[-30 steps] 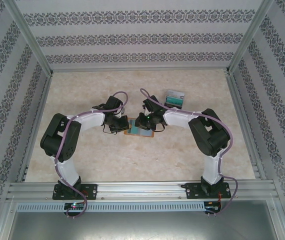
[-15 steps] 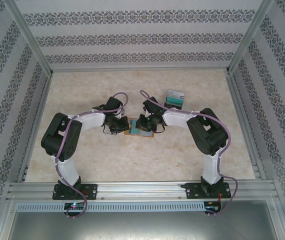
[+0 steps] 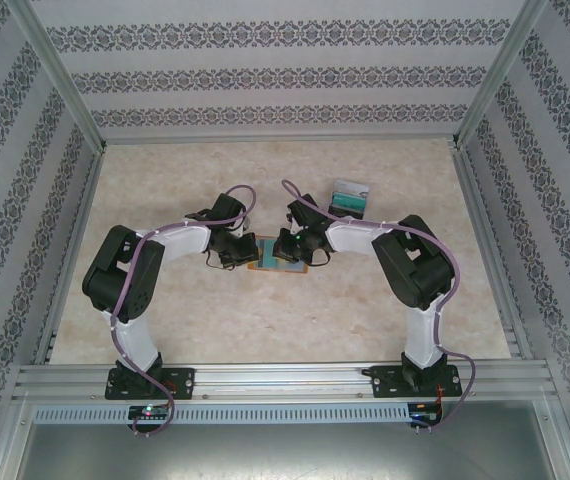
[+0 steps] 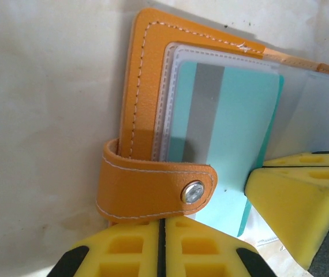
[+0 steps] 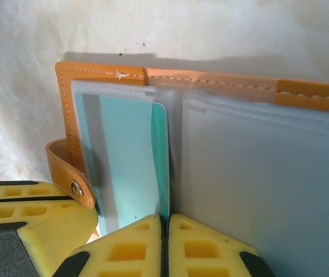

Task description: Take the credit cards out of the card holder

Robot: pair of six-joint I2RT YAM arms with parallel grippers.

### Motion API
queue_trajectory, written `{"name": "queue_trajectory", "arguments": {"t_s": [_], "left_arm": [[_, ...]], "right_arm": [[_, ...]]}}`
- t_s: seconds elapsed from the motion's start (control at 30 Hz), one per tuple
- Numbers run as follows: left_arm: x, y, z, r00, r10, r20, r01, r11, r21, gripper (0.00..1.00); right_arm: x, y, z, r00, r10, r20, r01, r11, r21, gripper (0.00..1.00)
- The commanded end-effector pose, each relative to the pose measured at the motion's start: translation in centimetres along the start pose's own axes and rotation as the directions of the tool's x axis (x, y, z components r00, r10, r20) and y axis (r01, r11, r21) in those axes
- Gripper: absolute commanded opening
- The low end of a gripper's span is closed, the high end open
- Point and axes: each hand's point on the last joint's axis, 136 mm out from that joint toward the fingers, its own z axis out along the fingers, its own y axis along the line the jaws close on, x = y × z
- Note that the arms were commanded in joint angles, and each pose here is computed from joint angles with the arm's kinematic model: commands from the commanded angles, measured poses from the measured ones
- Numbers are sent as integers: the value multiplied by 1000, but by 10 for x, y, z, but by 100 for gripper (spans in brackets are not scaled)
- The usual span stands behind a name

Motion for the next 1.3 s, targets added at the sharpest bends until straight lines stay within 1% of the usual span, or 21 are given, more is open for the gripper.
{"name": "queue_trajectory", "arguments": {"t_s": [0.0,0.33,0.63,0.7,0.73,0.83,0.93,1.07,1.17,1.27], "left_arm": [[5,6,2,1000,3,-14,-4,1000,-31,0],[5,17,2,1000,-22,-14,21,998,-62,0],[4,13,1,1000,-20,-12,20,999,-46,0],[5,13,1,1000,-20,-17,20,999,-44,0],[4,11,1,1000,-18,-15,17,999,-38,0],[3,8,0,1000,-17,-16,16,1000,-25,0],[0,2,-5,1000,-8,-5,8,1000,-11,9],[-3,-2,-6,1000,-2,-1,2,1000,-3,15],[-1,-1,-4,1000,-3,-8,3,1000,-2,15],[-1,-1,-3,1000,-5,-9,5,1000,-2,16]], "right_arm": [[4,-13,-3,1000,22,1,-22,999,25,0],[-3,-26,-24,999,34,38,-35,999,32,0],[-2,-25,-24,999,31,32,-32,999,20,0],[-2,-23,-22,999,29,28,-29,999,16,4],[-2,-22,-21,999,27,24,-27,1000,10,5],[-3,-16,-16,1000,21,18,-21,1000,-5,15],[-3,-11,-13,1000,14,17,-14,1000,-10,20],[-4,-8,-11,1000,12,17,-12,1000,-18,20],[-3,-9,-11,1000,15,17,-15,1000,-18,17],[-3,-8,-11,1000,11,16,-11,1000,-22,17]]}}
